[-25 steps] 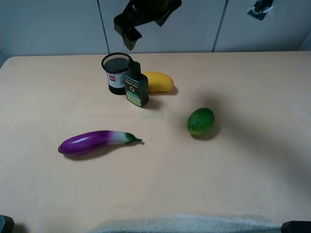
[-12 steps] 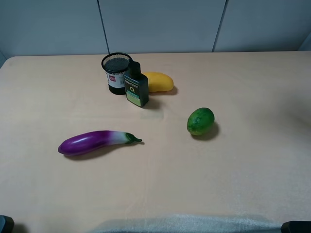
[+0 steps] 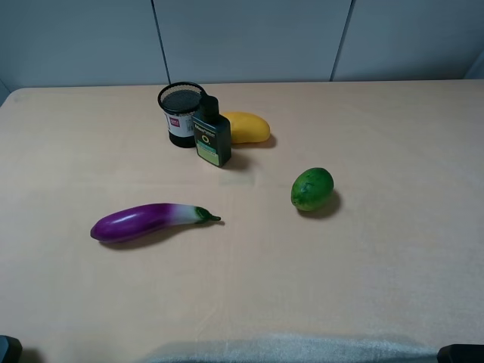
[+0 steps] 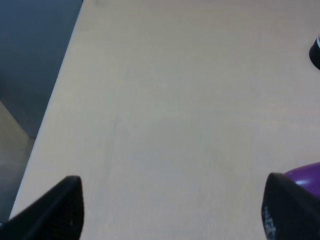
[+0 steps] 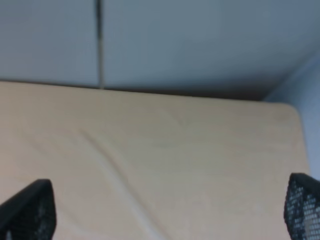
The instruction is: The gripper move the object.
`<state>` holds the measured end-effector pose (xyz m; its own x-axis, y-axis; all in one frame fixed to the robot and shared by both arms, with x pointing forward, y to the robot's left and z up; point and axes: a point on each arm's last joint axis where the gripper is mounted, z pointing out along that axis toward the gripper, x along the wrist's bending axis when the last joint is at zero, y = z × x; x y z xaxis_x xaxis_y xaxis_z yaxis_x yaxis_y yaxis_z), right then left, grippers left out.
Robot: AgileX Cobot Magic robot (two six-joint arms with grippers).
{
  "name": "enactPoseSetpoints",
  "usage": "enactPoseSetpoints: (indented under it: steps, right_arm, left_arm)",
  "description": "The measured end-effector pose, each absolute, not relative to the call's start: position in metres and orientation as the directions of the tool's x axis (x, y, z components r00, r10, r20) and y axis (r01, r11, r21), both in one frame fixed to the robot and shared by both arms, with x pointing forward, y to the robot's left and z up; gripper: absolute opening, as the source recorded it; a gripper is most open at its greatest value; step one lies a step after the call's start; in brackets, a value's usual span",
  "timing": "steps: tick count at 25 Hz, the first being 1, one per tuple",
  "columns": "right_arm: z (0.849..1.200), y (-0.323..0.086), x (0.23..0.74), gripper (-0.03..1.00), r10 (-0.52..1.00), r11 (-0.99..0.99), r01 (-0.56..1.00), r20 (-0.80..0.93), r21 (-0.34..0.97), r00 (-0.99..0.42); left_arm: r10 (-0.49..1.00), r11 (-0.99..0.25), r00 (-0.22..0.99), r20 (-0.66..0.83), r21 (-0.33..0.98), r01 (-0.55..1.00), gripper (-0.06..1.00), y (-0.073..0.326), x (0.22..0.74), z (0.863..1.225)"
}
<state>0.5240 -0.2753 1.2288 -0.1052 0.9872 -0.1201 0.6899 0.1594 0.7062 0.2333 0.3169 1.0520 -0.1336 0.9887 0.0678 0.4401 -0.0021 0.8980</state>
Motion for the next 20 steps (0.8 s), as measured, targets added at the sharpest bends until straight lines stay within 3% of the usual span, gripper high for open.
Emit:
enactPoseSetpoints:
  steps: [8,15,20]
  right_arm:
    - [1.181,-0.313,0.462,0.69,0.998,0.015,0.643,-0.048,0.766,0.034]
    - [1.127,-0.311,0.391,0.69,0.998,0.001,0.687,-0.045,0.726,0.046]
    - [1.105,-0.307,0.336,0.69,0.998,0.014,0.627,-0.052,0.779,0.043]
  left_arm:
    - [0.989,-0.002,-0.134,0.068,0.898,0.44,0.79,0.317,0.233,1.052]
    - [0.989,-0.002,-0.134,0.068,0.898,0.44,0.79,0.317,0.233,1.052]
    - [0.989,-0.002,-0.134,0.068,0.898,0.44,0.79,0.317,0.233,1.052]
